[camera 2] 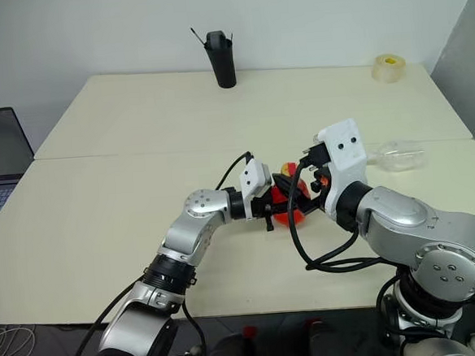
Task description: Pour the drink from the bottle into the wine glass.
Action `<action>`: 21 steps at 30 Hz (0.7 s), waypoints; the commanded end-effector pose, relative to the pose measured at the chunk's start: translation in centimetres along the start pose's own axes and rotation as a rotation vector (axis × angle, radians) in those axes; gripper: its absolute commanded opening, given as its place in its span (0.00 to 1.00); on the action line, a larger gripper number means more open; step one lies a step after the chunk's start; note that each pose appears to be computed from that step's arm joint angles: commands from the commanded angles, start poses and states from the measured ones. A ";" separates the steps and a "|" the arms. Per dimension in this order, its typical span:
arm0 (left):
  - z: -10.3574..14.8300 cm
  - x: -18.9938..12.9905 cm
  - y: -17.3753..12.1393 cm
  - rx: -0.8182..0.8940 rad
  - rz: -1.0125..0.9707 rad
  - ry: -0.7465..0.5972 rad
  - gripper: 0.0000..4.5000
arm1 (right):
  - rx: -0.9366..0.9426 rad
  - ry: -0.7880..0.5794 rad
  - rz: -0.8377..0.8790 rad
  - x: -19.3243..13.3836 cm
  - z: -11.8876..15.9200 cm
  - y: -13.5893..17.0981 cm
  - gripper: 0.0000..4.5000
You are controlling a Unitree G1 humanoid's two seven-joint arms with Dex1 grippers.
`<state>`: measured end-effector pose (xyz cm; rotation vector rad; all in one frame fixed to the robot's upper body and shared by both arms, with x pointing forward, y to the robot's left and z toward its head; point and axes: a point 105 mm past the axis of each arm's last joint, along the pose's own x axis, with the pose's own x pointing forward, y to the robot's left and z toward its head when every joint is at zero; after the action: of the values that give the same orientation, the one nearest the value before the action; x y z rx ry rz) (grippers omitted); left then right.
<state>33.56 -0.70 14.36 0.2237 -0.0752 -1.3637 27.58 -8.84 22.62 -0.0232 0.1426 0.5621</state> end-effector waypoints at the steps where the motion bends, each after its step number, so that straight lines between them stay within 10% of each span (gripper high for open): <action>1: 2.0 -0.1 0.3 0.054 0.014 -0.063 0.22 | -0.001 -0.019 0.010 -0.1 0.5 0.4 0.96; 6: 1.9 0.0 0.2 0.054 0.015 -0.063 0.22 | 0.015 -0.017 -0.001 -0.1 0.5 0.3 0.83; 14: 1.9 0.0 0.3 0.051 0.019 -0.058 0.22 | 0.036 -0.035 -0.003 -0.1 1.2 0.2 0.28; 21: 2.0 0.2 0.0 0.045 -0.003 -0.064 0.22 | -0.107 -0.035 0.157 -0.6 3.1 0.5 0.28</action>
<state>33.55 -1.00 14.47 0.2106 -0.0837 -1.3557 27.64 -8.74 23.43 -0.0937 0.1815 0.6473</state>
